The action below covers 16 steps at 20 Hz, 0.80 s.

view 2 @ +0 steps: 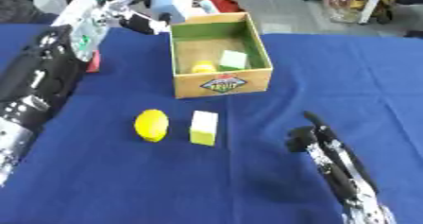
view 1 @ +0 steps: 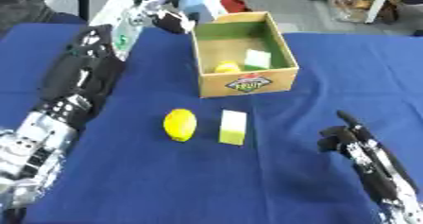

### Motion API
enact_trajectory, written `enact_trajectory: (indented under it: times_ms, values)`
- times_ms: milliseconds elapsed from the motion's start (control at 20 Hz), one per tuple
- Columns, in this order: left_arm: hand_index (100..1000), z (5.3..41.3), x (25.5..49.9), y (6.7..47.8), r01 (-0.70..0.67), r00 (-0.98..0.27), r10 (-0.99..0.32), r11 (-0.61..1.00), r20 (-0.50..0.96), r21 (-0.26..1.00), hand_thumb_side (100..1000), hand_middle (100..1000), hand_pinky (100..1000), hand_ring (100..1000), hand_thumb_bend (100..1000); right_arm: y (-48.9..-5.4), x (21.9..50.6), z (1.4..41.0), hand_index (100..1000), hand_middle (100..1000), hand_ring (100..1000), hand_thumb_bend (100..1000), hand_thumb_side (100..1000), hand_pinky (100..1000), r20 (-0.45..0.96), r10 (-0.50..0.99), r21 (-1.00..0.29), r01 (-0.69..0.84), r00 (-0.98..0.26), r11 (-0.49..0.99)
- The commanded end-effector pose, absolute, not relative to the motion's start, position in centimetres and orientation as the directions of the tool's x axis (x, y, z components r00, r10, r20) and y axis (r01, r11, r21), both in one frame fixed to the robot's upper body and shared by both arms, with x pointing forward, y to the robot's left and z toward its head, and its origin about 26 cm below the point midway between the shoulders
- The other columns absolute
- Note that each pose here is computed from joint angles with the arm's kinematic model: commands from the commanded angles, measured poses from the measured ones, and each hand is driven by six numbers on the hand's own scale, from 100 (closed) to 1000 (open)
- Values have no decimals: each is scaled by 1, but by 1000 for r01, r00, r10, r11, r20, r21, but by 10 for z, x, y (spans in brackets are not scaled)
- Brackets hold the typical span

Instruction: Pick up objects on the table and place them in the box.

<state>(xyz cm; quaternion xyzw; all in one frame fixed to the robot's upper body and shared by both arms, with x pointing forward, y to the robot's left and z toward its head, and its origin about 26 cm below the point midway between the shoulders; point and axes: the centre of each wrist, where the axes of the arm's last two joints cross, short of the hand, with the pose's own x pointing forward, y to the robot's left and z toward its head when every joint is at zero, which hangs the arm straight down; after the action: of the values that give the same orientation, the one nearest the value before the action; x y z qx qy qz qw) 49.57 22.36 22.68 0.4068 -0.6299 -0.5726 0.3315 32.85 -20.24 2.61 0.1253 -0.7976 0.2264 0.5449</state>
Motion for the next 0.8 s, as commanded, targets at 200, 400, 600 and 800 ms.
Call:
enact_trajectory:
  times_ms: [200, 400, 600, 800]
  values:
    - [843, 207, 498, 184, -113, -489, -858, -119, -159, 986, 253, 691, 743, 659, 133, -198, 331, 33, 1000, 668, 657, 100, 729, 650, 918, 34, -229, -457, -396, 859]
    - [938, 194, 499, 181, -53, -463, -863, -201, -203, 978, 297, 848, 849, 821, 309, -197, 331, 33, 1000, 667, 657, 100, 733, 650, 918, 31, -227, -459, -396, 859]
    - [973, 200, 500, 187, -39, -382, -884, -277, -270, 960, 312, 911, 889, 882, 402, -198, 331, 33, 1000, 667, 657, 100, 733, 650, 918, 31, -227, -458, -396, 859]
    - [995, 209, 500, 200, -97, -250, -927, -263, -279, 960, 455, 933, 904, 900, 374, -198, 331, 33, 1000, 667, 657, 100, 732, 650, 918, 33, -227, -455, -395, 861]
